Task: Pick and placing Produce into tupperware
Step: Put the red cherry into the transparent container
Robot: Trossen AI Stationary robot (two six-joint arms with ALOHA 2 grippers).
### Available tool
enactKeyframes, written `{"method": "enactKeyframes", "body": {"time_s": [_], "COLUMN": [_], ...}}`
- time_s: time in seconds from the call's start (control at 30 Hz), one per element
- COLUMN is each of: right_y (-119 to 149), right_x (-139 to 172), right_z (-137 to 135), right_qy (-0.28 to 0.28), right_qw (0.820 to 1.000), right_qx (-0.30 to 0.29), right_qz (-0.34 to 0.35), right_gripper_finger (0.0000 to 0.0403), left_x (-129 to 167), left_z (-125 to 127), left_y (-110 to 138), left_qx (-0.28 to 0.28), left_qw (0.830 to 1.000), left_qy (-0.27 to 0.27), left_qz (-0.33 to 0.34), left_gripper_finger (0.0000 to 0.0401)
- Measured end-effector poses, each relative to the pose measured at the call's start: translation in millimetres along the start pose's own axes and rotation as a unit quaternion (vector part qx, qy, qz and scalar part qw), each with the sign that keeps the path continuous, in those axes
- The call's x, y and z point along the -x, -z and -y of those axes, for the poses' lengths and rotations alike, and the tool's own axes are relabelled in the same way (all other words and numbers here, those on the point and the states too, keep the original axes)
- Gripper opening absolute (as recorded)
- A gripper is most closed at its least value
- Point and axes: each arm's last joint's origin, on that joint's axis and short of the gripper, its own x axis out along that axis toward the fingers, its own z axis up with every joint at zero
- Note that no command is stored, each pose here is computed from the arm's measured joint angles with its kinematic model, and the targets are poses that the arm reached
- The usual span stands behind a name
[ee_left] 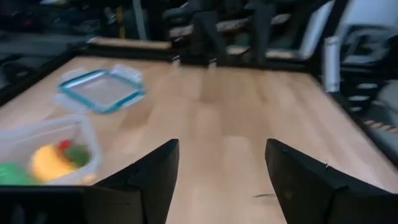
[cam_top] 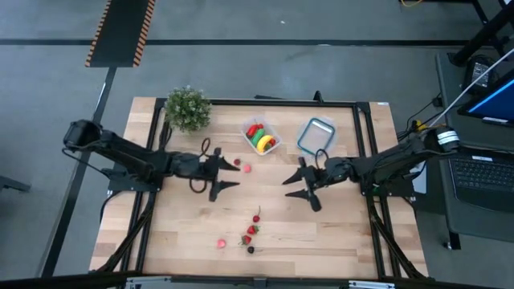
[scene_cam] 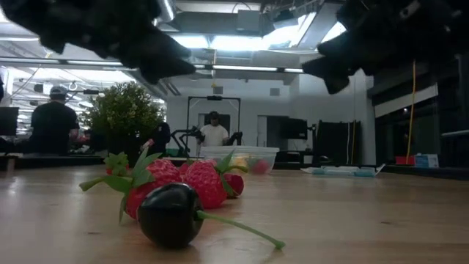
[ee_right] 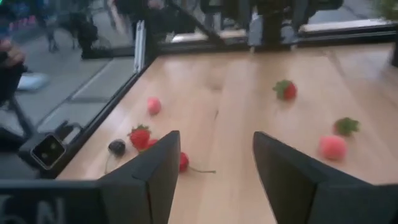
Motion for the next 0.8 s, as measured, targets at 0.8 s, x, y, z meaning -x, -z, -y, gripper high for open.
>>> {"method": "enactKeyframes", "body": {"time_s": [0.8], "right_y": [-55], "right_x": [-61], "right_z": [-34], "right_qy": [-0.026], "right_qw": [0.975], "right_qx": [0.049], "right_qz": [-0.216], "right_gripper_finger": [0.0204], "left_x": [24], "left_z": [58], "left_y": [16], "left_qx": [-0.073], "left_qw": [0.996], "left_qy": [0.016], "left_qz": [0.048], "left_gripper_finger": [0.0231]}}
